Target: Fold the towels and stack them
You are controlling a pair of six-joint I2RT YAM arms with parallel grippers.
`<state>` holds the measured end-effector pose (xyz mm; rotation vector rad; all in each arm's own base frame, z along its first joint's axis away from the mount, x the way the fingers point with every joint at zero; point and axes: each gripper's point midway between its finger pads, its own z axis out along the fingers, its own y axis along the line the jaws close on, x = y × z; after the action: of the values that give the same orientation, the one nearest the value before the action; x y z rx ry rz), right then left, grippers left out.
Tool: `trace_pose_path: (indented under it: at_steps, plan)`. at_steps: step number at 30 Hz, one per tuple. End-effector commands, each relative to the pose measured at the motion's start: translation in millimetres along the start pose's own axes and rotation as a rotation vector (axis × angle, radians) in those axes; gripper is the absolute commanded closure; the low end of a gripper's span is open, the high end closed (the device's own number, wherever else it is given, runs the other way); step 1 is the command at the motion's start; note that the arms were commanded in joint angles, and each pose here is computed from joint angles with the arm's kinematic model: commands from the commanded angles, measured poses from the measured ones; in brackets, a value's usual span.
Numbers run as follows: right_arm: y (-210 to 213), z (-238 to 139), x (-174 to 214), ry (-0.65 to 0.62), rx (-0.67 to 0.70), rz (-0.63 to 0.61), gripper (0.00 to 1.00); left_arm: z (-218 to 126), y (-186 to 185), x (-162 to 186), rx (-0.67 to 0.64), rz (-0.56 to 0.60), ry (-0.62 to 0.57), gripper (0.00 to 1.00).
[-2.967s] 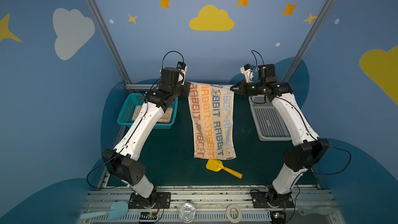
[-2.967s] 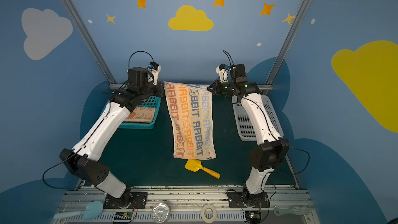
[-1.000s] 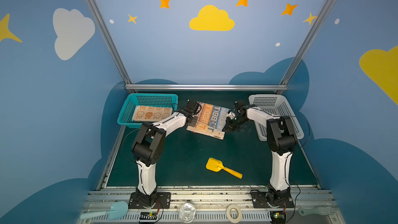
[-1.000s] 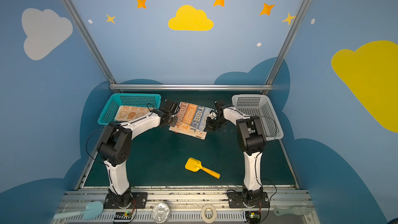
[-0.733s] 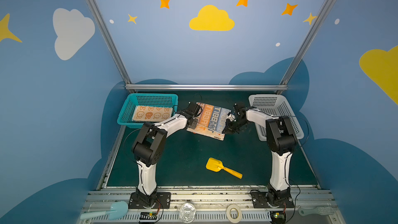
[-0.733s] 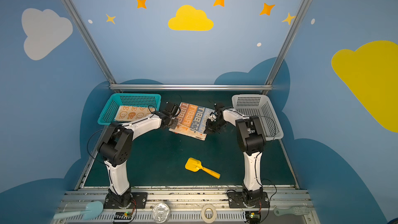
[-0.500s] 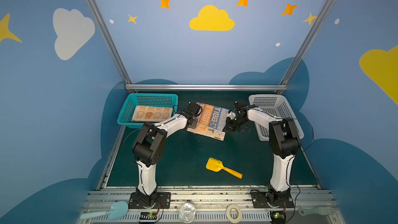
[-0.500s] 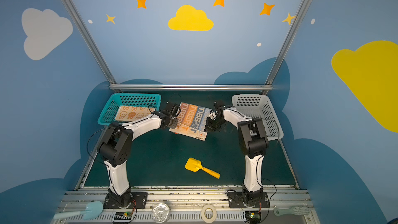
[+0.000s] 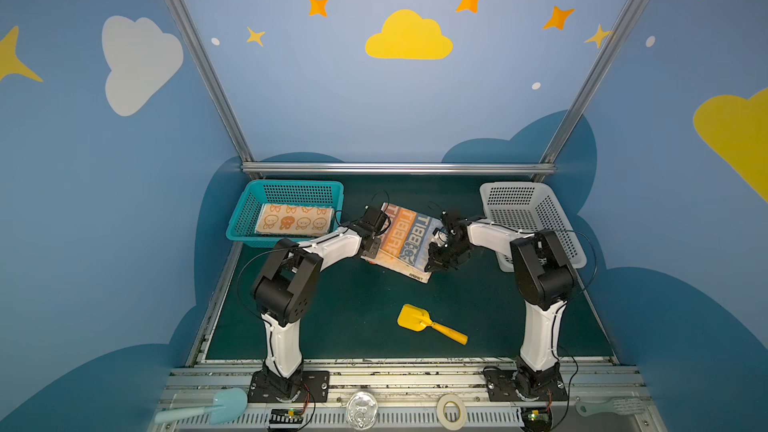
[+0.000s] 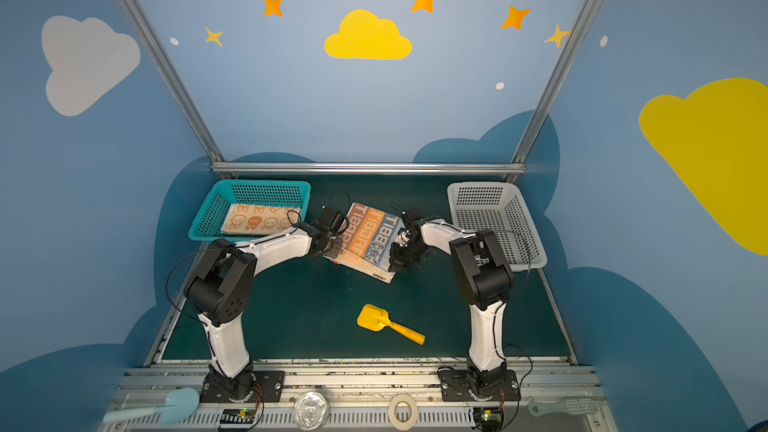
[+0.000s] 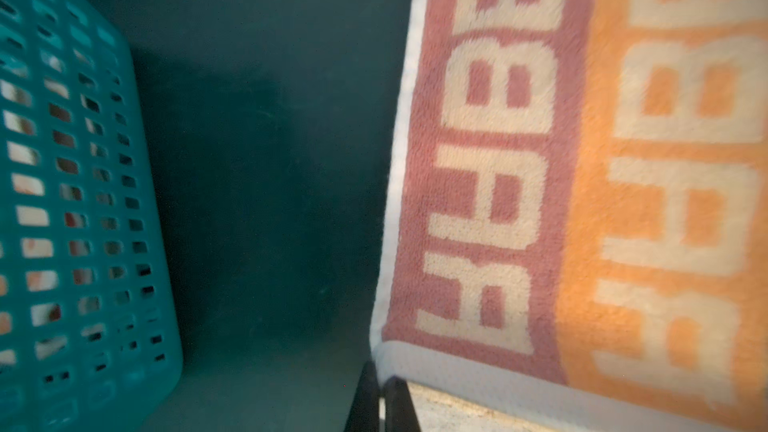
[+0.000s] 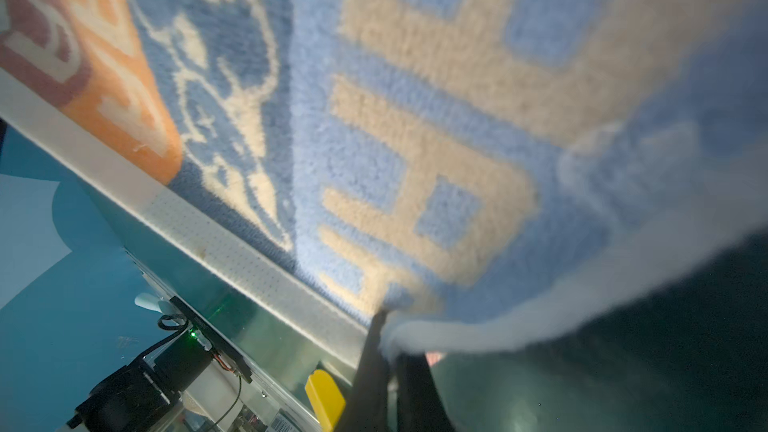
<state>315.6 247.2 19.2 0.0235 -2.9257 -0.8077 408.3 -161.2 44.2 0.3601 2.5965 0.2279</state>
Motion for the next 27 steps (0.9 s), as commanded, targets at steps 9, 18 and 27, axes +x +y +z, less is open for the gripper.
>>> trace_pose_path:
  at_steps: [9, 18, 27]
  plan:
    - [-39.0, -0.2, -25.2, 0.01, 0.096, 0.066, 0.95, 9.1, -6.0, 18.2, -0.001, -0.04, 0.058, 0.96]
    - [-12.5, -62.1, -43.8, -0.082, 0.074, 0.016, 0.94, -20.9, -4.1, -13.4, -0.008, -0.036, -0.019, 0.96]
    - [-1.4, -78.7, -22.0, -0.101, 0.09, -0.02, 0.93, -42.8, -7.0, -13.7, 0.031, -0.058, -0.064, 0.96]
